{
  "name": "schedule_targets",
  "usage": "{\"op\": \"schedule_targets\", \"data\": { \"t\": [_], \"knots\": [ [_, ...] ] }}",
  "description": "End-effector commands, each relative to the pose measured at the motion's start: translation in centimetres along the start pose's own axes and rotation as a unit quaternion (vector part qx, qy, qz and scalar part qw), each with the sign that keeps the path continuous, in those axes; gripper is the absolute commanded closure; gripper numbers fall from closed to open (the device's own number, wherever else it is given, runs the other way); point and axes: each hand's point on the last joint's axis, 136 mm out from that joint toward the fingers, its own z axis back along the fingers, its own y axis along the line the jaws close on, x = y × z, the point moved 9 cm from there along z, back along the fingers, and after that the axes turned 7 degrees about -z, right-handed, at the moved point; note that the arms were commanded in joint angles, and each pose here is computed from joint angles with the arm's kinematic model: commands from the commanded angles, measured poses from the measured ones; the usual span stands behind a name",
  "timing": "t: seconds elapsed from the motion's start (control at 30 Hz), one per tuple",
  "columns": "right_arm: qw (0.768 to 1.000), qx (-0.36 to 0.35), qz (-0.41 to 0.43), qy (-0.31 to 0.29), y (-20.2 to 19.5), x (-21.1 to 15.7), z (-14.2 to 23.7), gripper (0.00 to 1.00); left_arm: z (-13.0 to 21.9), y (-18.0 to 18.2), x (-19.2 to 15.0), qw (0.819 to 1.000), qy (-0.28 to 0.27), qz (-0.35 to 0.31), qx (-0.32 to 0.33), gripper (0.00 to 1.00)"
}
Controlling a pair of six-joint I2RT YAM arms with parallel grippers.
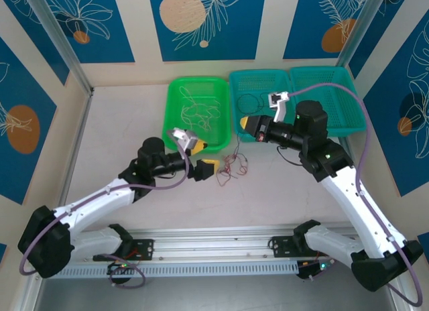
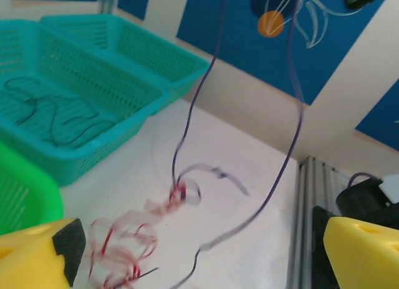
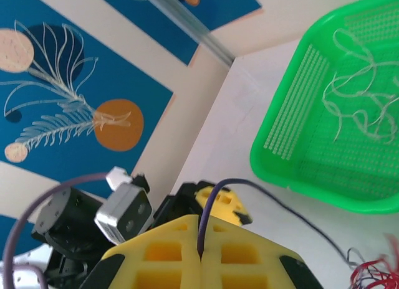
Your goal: Untangle the cables
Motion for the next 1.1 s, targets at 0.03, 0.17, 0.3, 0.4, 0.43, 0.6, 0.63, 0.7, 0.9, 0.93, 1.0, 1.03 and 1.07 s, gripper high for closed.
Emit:
{"op": "schedule_targets", "data": {
  "t": [0.03,0.17,0.3,0.4,0.43,0.6,0.63,0.7,0.9,0.93,1.0,1.03,1.07],
  "knots": [
    [1.0,0.013,0.014,0.012,1.4,-0.6,-1.1,1.0,-2.7,-1.5,2.3,0.997,-0.009,-0.039,-0.072,0.0],
    [1.0,-0.001,0.011,0.005,1.6,-1.2,-1.9,1.0,-6.0,-2.4,2.6,0.992,0.012,-0.015,-0.126,0.02],
    [1.0,-0.002,0.008,0.01,1.5,-1.4,-2.0,1.0,-7.9,-1.6,1.5,0.997,0.013,0.019,-0.071,0.13],
    [1.0,-0.01,0.011,0.002,1.4,-1.6,-1.7,1.0,-8.2,-1.0,1.0,0.998,0.01,0.031,-0.045,0.65],
    [1.0,-0.024,0.012,-0.006,1.1,-1.6,-1.5,1.0,-8.1,-1.0,1.0,0.998,0.004,0.032,-0.05,0.89],
    [0.991,-0.12,0.045,-0.045,-1.9,-2.0,-0.4,0.83,-7.0,-1.7,2.3,0.998,-0.016,0.03,-0.054,1.0],
    [0.988,-0.134,0.062,-0.048,-2.6,-2.3,-0.2,0.78,-6.7,-1.8,2.7,0.998,-0.017,0.029,-0.052,1.0],
    [0.981,-0.165,0.088,-0.057,-4.5,-3.3,0.2,0.62,-6.3,-2.0,3.2,0.998,-0.013,0.03,-0.045,1.0],
    [0.983,-0.115,0.14,-0.034,-9.2,-7.7,-0.5,0.25,-5.8,-2.6,4.4,0.998,0.007,0.029,-0.055,1.0],
    [0.984,-0.104,0.143,-0.029,-9.8,-8.3,-0.8,0.21,-5.8,-2.7,4.4,0.998,0.008,0.03,-0.056,1.0],
    [0.986,-0.081,0.147,-0.019,-11.1,-9.6,-1.6,0.14,-5.6,-2.8,4.7,0.998,0.007,0.035,-0.056,1.0],
    [0.986,-0.081,0.143,-0.019,-11.7,-9.9,-1.9,0.13,-5.6,-2.8,4.8,0.998,0.007,0.037,-0.057,1.0],
    [0.987,-0.083,0.133,-0.019,-12.3,-10.2,-2.3,0.12,-5.6,-2.9,5.0,0.998,0.007,0.039,-0.058,1.0]
  ]
}}
